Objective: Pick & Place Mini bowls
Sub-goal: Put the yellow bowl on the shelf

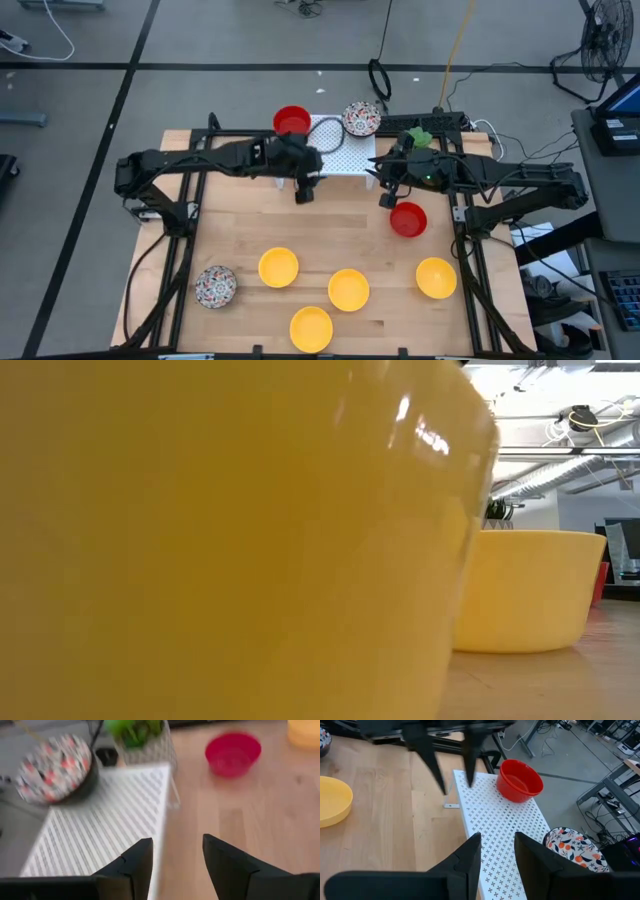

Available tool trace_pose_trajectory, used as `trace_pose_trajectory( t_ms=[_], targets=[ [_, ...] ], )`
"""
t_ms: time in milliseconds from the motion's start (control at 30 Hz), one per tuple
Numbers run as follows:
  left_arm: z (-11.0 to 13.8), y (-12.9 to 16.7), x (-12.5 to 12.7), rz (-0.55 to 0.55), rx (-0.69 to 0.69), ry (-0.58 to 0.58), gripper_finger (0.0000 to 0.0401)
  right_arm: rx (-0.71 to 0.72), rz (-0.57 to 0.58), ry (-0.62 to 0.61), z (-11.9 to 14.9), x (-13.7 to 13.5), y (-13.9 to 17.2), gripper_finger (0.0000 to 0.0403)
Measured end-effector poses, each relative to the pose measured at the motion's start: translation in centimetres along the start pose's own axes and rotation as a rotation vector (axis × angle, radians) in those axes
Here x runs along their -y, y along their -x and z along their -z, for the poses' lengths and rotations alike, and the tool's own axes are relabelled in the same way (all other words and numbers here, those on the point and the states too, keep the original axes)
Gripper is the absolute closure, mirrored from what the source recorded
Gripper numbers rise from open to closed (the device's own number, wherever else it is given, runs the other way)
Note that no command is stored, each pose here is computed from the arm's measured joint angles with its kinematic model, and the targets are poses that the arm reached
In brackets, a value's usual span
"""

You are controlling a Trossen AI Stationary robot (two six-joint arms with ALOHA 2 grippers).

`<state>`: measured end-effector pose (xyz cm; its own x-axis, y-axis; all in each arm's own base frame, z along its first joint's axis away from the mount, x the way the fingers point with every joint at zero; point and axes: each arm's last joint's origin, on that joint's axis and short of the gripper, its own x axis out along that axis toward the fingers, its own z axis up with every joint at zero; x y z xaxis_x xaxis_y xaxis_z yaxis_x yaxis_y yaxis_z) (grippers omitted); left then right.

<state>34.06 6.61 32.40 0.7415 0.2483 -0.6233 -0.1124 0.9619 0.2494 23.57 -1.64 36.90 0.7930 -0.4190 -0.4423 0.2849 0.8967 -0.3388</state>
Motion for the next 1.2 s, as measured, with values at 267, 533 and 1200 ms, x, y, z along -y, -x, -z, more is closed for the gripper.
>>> trace_pose_trajectory(
  t_ms=[267, 533, 1200],
  targets=[
    [2.8, 1.1, 3.9, 0.141, -0.358, 0.223, 0.0224, 0.0, 0.0, 0.0, 0.0, 0.0, 0.0, 0.0298],
    [3.2, 3.1, 9.8, 0.268, -0.499, 0.334, 0.0224, 0.0, 0.0, 0.0, 0.0, 0.0, 0.0, 0.0298],
    [6.1, 2.8, 22.5, 0.317, -0.637, 0.09, 0.0224, 0.017, -0.109, -0.282, -0.2, -0.3, 0.0, 0.0298]
  ],
)
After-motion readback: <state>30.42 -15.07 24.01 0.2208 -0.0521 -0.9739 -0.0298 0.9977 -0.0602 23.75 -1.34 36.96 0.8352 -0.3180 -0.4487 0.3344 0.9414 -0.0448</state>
